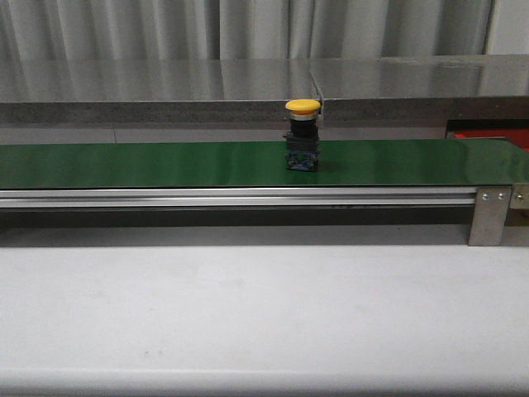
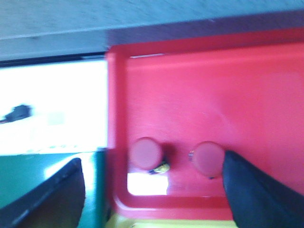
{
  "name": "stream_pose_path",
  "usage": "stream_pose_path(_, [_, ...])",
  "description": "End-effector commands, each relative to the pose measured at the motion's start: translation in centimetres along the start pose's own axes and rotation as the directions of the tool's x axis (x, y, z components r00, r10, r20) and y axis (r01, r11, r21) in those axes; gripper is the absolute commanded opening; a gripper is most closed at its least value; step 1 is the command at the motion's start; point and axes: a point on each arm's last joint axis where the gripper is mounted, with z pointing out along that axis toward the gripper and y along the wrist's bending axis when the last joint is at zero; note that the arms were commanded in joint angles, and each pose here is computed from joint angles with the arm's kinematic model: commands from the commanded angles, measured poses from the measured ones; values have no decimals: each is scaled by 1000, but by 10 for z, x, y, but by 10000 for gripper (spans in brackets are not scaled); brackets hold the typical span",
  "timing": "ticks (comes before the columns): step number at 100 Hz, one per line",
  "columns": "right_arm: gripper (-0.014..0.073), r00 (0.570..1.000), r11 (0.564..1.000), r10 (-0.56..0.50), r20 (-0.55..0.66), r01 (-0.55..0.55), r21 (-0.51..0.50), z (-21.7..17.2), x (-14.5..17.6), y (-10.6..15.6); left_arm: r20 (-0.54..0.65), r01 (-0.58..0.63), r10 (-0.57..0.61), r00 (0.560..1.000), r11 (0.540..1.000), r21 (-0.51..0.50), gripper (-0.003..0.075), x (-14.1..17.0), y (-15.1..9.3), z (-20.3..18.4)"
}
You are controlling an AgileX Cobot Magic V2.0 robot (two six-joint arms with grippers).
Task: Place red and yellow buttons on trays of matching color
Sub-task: 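Lower the red button into the red tray and open the right gripper, then grasp the yellow button at the belt's end with the right gripper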
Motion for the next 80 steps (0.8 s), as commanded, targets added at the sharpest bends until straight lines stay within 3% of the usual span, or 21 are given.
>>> stream_pose_path(1, [596, 993, 997, -67, 102, 72, -42, -46, -10, 35, 87, 15, -14, 996, 1000, -13, -19, -14, 1, -3])
stream_pose_path(23, [594, 990, 985, -132, 57, 138, -103, -54, 23, 83, 87, 15, -14, 996, 1000, -13, -19, -14, 1, -3])
stream_pose_path(57, [594, 959, 939, -281, 23, 280, -201, -28, 92, 158, 87, 15, -14, 996, 1000, -13, -19, -14, 1, -3])
stream_pose_path(80, [594, 937, 903, -348, 40, 346, -255, -8, 105, 197, 87, 15, -14, 996, 1000, -13, -19, -14, 1, -3])
